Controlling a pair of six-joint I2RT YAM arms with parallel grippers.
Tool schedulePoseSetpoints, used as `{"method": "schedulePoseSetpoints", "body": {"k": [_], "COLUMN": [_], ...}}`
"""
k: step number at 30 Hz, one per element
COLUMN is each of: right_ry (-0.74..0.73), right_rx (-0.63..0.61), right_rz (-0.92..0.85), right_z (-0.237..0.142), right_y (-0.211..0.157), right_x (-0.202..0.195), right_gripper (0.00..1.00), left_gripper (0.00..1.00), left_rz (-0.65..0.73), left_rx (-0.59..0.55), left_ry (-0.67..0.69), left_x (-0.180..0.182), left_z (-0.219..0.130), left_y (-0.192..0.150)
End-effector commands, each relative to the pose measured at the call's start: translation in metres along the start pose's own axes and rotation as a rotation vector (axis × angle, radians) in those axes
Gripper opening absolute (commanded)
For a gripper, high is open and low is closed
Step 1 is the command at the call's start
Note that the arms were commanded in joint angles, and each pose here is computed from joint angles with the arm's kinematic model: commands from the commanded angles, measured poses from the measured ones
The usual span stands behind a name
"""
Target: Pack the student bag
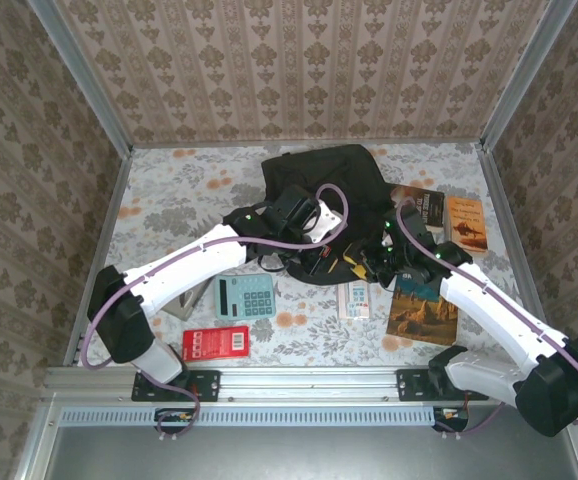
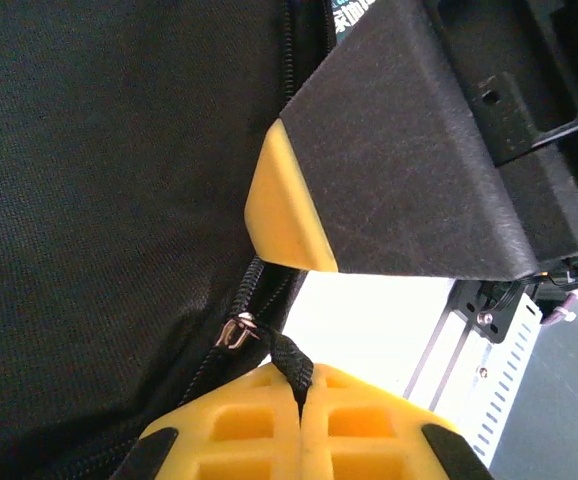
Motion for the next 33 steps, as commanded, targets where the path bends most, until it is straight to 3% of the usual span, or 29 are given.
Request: {"method": "schedulePoseSetpoints", "body": {"k": [1, 8, 33], "right_ry": [-0.023, -0.054, -0.116], "right_rx": [-0.079, -0.149, -0.162], "right_rz": [0.014, -0.031, -0.11], "right_z": [0.002, -0.006, -0.01], "right_y": [0.005, 0.008, 0.011], "right_x": [-0.004, -0.007, -0.011], "right_gripper": [0.25, 0.0, 0.0], "left_gripper": [0.0, 0.0, 0.0], "left_rz": [0.07, 0.076, -0.128], "left_rx": [-0.066, -0.037, -0.114], "left_ry": [-0.017, 0.031, 0.172], "left_x": [-0.009, -0.006, 0.048], "left_z": [-0.014, -0.017, -0.061], "left_y": [0.007, -0.002, -0.034]}}
Point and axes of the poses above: each hand's point on the last joint's axis, 136 mm out from that joint toward the fingers, its own z axis out along the fingers, its own x axis along the line the jaws close on, y = z × x, the point moved 10 cm from there along -z, back along the fingers, and after that the axes turned 15 degrees about z, right-handed, at the moved point
